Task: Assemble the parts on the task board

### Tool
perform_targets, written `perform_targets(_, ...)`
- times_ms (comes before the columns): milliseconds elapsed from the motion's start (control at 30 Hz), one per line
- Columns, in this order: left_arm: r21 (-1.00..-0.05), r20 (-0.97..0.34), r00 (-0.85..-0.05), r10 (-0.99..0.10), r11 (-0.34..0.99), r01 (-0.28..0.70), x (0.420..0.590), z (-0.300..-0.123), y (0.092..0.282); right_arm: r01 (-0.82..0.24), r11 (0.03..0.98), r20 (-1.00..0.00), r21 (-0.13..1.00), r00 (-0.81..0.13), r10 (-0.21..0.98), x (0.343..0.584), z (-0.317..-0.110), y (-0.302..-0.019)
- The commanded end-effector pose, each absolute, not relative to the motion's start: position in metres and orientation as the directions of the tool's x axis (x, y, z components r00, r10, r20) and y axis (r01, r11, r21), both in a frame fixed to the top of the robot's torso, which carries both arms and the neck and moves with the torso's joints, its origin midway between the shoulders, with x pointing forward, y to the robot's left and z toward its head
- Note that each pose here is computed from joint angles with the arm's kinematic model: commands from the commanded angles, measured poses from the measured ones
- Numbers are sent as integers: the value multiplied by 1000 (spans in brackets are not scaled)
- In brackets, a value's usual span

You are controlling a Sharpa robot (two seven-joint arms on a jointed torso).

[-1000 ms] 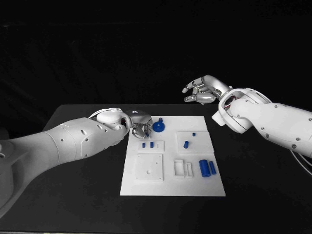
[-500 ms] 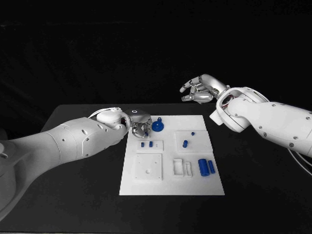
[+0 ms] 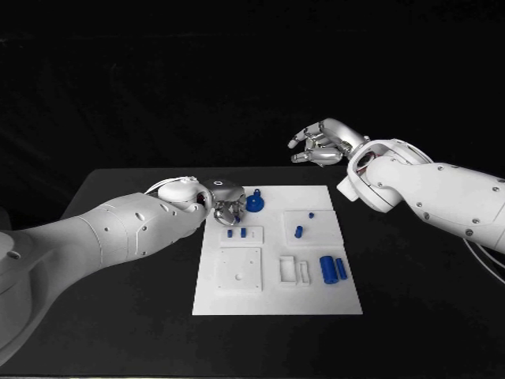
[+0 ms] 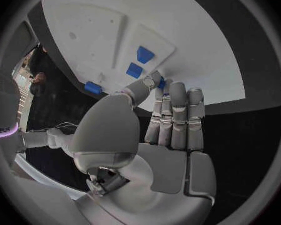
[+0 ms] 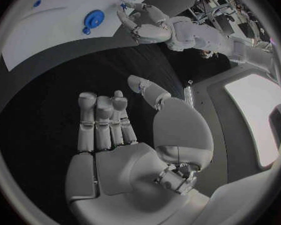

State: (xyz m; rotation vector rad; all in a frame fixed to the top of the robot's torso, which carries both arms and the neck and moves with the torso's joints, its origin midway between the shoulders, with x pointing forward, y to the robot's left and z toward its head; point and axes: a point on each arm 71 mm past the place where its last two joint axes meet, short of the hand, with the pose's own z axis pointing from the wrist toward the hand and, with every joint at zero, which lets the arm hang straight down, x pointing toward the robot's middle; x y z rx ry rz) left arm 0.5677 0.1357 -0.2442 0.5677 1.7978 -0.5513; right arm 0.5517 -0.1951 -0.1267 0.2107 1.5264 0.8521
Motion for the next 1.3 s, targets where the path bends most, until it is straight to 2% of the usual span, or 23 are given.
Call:
perform_targets(33, -97, -955, -277, 108, 769, 632, 567, -247, 134, -355, 701, -781, 619, -177, 600, 552, -125, -194)
perform_targets(933, -95, -961, -261, 89, 781, 617, 569, -247, 138, -353, 701, -781, 620, -186, 596, 552, -126, -192)
perform_targets(1300, -97, -966, -246, 76, 778, 620, 570, -245, 134, -352, 701, -781, 620, -192, 595, 551, -126, -191)
